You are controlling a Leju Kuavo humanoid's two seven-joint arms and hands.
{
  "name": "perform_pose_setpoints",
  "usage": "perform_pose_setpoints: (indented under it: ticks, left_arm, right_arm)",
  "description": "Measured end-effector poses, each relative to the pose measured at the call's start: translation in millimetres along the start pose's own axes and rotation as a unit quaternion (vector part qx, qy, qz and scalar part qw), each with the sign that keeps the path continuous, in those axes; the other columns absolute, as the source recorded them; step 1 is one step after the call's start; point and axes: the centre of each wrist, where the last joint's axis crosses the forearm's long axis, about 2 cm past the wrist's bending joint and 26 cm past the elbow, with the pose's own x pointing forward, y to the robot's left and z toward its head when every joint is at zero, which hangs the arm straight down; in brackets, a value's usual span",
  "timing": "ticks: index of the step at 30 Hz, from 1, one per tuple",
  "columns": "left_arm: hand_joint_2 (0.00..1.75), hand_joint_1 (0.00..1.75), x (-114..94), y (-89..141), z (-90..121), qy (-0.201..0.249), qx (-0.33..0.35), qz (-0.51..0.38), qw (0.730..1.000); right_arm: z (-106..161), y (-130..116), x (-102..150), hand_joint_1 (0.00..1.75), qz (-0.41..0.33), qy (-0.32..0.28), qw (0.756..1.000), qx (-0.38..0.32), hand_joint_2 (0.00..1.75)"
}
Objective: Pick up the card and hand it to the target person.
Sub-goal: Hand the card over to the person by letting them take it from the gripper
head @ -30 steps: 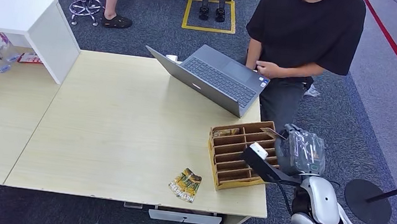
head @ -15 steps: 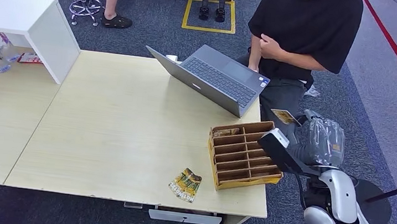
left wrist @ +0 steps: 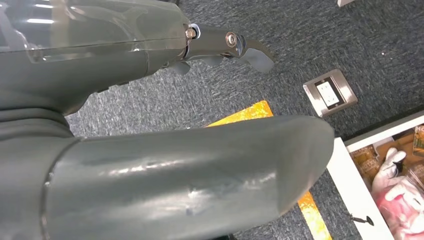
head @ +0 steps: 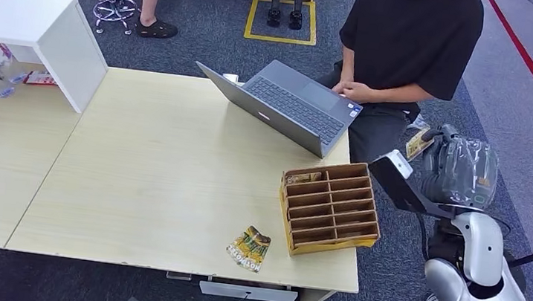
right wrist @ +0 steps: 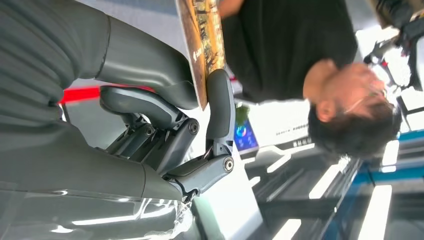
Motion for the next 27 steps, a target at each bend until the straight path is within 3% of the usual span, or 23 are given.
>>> perform_pose_setpoints:
  ticks: [16,27]
  left_arm:
    - [0.0,0.0,7,1,-3,-0.006,-0.002,-0.005,1.0]
    - [0.0,0.0,8,-1,-3,-0.008,-0.005,-0.006,1.0]
  right_arm:
    - [-14,2,-19,1.68,0.051,0.019,0.998,-0.014,1.75]
    - [-14,12,-32,1.7,-0.028,0.067,0.997,0.013,1.75]
